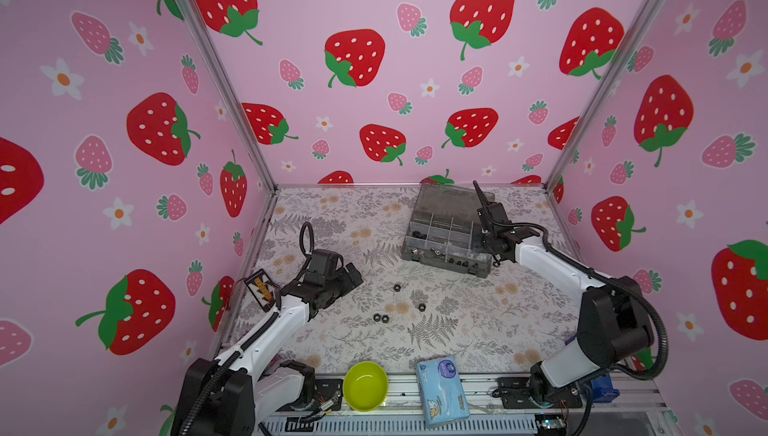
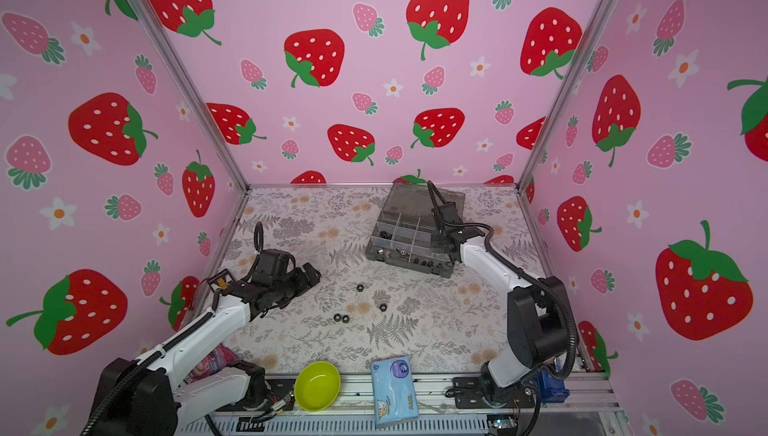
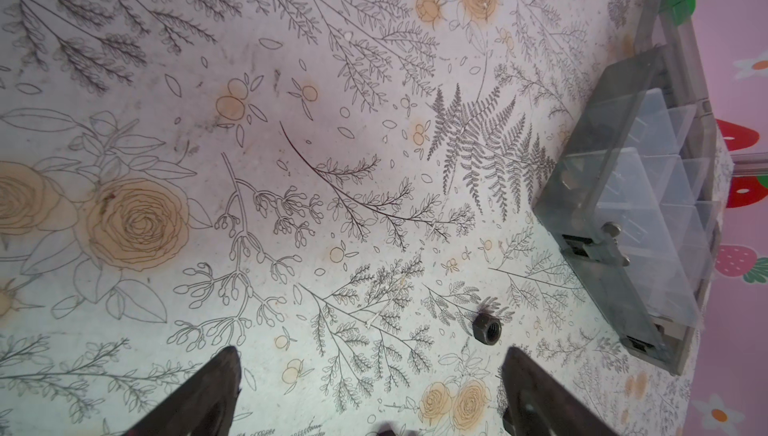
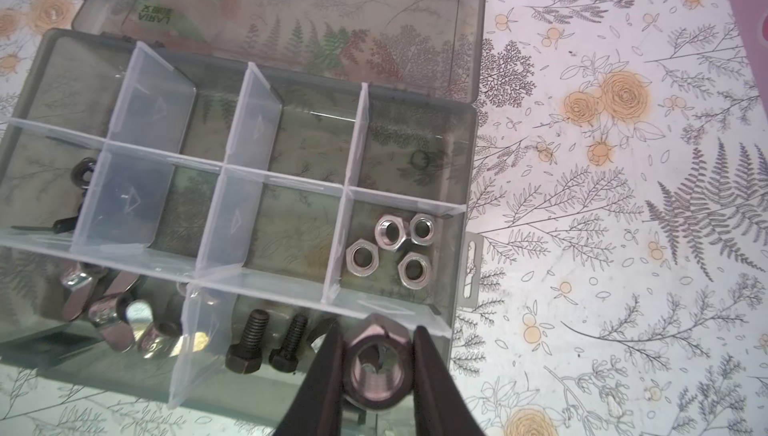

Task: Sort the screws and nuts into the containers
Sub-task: 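Lift the silver hex nut with the right gripper and carry it over the box, then open the right gripper to release the nut among the silver nuts, then move the right gripper back to the table and close on a black hex nut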

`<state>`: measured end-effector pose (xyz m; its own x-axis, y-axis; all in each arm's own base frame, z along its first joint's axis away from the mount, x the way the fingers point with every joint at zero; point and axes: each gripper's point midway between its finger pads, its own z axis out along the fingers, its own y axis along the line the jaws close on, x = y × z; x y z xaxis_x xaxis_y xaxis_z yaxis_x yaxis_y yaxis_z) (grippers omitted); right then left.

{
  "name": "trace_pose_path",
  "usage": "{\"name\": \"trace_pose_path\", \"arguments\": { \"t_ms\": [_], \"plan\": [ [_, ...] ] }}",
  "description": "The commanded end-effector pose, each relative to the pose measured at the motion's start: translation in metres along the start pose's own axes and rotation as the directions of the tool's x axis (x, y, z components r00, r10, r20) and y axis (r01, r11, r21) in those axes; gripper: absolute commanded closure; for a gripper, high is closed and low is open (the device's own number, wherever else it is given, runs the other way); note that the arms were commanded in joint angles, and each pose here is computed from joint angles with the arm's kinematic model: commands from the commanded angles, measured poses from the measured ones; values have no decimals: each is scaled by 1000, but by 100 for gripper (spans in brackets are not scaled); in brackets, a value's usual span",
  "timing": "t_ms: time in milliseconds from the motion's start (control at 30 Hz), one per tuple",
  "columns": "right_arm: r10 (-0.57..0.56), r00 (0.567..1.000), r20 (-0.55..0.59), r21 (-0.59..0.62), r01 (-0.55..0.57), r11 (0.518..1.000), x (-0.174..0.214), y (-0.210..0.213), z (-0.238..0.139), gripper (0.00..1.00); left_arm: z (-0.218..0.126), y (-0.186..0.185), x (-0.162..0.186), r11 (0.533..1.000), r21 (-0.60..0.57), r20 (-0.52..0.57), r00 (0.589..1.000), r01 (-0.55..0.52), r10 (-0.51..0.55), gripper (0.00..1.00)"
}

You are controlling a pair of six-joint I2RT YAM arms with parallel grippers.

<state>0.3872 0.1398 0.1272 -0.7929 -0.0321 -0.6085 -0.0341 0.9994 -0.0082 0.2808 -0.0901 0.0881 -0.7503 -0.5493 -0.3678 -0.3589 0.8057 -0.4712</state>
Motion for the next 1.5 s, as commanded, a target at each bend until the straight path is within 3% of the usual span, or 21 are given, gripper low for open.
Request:
{"name": "trace_pose_path", "arguments": {
  "t_ms": [0,300,500,700,933,1167,1467],
  "plan": [
    [-1,1000,-6,-15,1,1000,-9,-1,11,94,-8,-11,-15,1000,12,54,998,-15,14,1],
    [0,998,-55,-16,-1,1000,-8,-6,41,89,-14,2,-14,999,-31,75,997,-6,8,1],
    [-19,998,-66,3,19,1000,-8,-9,50,69,-19,6,-14,999,-44,88,996,-5,9,1],
    [-24,998,-54,3,24,1000,-10,-11,42,53,-24,8,-15,999,-51,102,995,-5,11,1],
    [-25,999,-28,-16,24,1000,-6,-11,11,51,-27,11,-16,998,-61,117,993,7,0,1],
    [-105,994,-37,-87,101,991,44,34,-34,50,-26,14,-18,997,-73,130,991,23,-13,1],
    [-278,945,-173,-243,232,942,136,114,-56,50,-21,18,-15,996,-82,122,992,40,-30,1]
  ]
}}
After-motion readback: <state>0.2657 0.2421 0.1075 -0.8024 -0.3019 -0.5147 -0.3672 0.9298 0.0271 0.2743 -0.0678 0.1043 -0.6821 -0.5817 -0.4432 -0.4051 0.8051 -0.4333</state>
